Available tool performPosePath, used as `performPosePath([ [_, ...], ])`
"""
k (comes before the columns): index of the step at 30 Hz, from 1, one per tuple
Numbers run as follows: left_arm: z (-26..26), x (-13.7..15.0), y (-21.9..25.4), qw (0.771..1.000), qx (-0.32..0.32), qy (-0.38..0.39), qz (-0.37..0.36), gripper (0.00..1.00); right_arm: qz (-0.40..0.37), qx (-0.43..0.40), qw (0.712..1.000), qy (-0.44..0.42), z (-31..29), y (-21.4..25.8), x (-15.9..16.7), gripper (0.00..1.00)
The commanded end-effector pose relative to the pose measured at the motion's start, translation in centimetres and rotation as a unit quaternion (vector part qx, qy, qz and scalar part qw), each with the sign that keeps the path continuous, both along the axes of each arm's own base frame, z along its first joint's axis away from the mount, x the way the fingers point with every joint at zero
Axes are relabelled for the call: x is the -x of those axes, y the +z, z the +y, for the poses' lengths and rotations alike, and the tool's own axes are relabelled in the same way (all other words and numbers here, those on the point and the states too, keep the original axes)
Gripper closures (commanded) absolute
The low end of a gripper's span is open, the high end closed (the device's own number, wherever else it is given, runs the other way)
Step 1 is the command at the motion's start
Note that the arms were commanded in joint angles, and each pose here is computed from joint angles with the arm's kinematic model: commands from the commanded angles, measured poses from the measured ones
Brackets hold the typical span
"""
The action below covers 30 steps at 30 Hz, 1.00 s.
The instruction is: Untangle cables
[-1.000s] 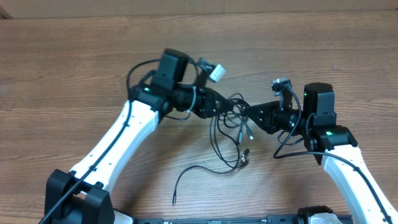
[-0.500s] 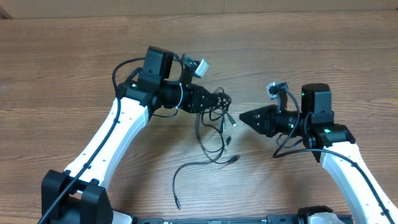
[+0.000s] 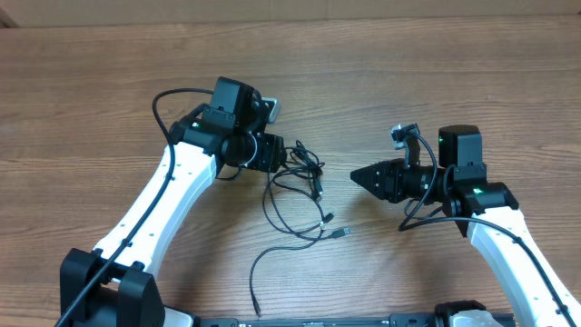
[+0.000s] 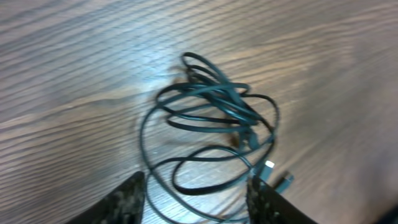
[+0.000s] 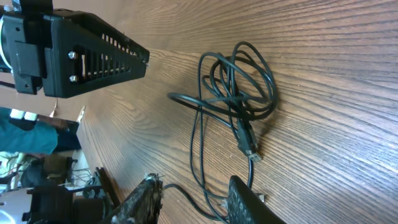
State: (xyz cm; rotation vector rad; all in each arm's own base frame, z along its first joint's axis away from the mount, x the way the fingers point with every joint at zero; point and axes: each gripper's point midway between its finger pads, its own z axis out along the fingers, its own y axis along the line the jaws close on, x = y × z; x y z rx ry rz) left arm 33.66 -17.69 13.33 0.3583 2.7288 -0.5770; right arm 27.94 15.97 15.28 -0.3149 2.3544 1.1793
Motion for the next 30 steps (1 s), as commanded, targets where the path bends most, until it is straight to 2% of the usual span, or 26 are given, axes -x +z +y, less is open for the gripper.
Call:
performPosePath([
  [1,1.0,-0.8,0.9,0.999,-0.024,0.022,-0.023,0.43,0.0,0.012,1.0,-0.01,-0.4,-0.4,-0.3,0.67],
  [6,0.8,-0.7,0.9,0.999,-0.018,0.019,-0.02,0.41,0.0,0.012,1.0,-0.01,-0.4,-0.4,-0.3,0.66],
  [14,1.9,-1.5,0.2,0.998,-0.057,0.022,-0.035,0.27,0.0,0.012,1.0,-0.01,-0.4,-0.4,-0.3,0.66],
  [19,2.0,-0.7,-2.1,0.997,-0.071,0.017,0.007,0.17,0.004,0.012,1.0,-0.01,-0.4,-0.4,-0.2,0.67],
  [23,0.7,0.4,-4.0,0.997,-0.042,-0.003,0.057,0.11,0.008,0.013,1.0,-0.01,-0.4,-0.5,-0.1,0.67],
  [26,-0.9,1.3,-5.0,0.995,-0.003,-0.05,0.084,0.07,0.008,0.013,1.0,-0.01,-0.4,-0.6,-0.1,0.67],
  [30,-1.9,2.0,-6.2,0.99,0.019,-0.092,0.101,0.01,0.009,0.013,1.0,-0.01,-0.4,-0.6,0.0,0.67],
])
